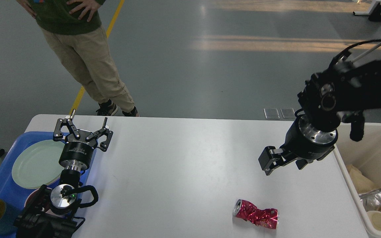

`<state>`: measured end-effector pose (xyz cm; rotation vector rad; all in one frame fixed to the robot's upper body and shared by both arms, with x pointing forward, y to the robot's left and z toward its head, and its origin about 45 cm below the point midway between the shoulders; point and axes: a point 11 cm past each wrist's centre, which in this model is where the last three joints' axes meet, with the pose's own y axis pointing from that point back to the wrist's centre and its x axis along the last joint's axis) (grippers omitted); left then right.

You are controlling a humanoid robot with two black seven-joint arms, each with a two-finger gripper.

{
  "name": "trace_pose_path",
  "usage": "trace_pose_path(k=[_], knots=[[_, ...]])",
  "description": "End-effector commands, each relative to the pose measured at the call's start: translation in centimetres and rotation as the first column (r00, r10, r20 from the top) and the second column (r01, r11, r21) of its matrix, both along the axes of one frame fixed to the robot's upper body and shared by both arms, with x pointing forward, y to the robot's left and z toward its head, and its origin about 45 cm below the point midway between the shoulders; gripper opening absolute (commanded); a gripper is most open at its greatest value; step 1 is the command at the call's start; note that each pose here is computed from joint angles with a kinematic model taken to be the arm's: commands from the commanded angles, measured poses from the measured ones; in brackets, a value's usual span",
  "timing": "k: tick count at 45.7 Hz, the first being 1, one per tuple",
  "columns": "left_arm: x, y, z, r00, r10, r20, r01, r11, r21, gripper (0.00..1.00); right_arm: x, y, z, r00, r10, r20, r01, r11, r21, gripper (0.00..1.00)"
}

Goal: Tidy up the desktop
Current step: 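Raise the right gripper and move it toward the crushed red can, then lower the right gripper and grasp the crushed red can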

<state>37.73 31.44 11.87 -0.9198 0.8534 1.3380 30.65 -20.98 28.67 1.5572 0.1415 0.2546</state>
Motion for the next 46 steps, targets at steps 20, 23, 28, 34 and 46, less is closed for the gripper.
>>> trace_pose_path(k=[20,23,28,34,46], knots=[[0.0,0.0,0.0,1.000,0.000,-0.001,0.000,1.000,0.000,0.96,-6.4,1.9,-13.9,0.792,0.607,-0.070,-0.611,0.789,-0.064,0.74],[0.0,0.0,0.0,1.000,0.000,-0.001,0.000,1.000,0.000,0.96,-7.9,1.9,-15.3,0.780,0.616,-0.107,-0.623,0.781,-0.042,0.90],[0.0,0.0,0.0,1.000,0.000,-0.001,0.000,1.000,0.000,0.96,-7.7,2.3,-16.5,0.762,0.640,-0.099,-0.646,0.762,-0.050,0.91],[0.0,0.0,0.0,1.000,-0.001,0.001,0.001,1.000,0.000,0.96,-7.0,2.7,-18.2,0.766,0.640,-0.064,-0.643,0.763,-0.064,0.92],[0.0,0.0,0.0,1.000,0.000,-0.001,0.000,1.000,0.000,0.96,-6.5,3.4,-21.1,0.773,0.633,-0.046,-0.634,0.768,-0.088,0.91]])
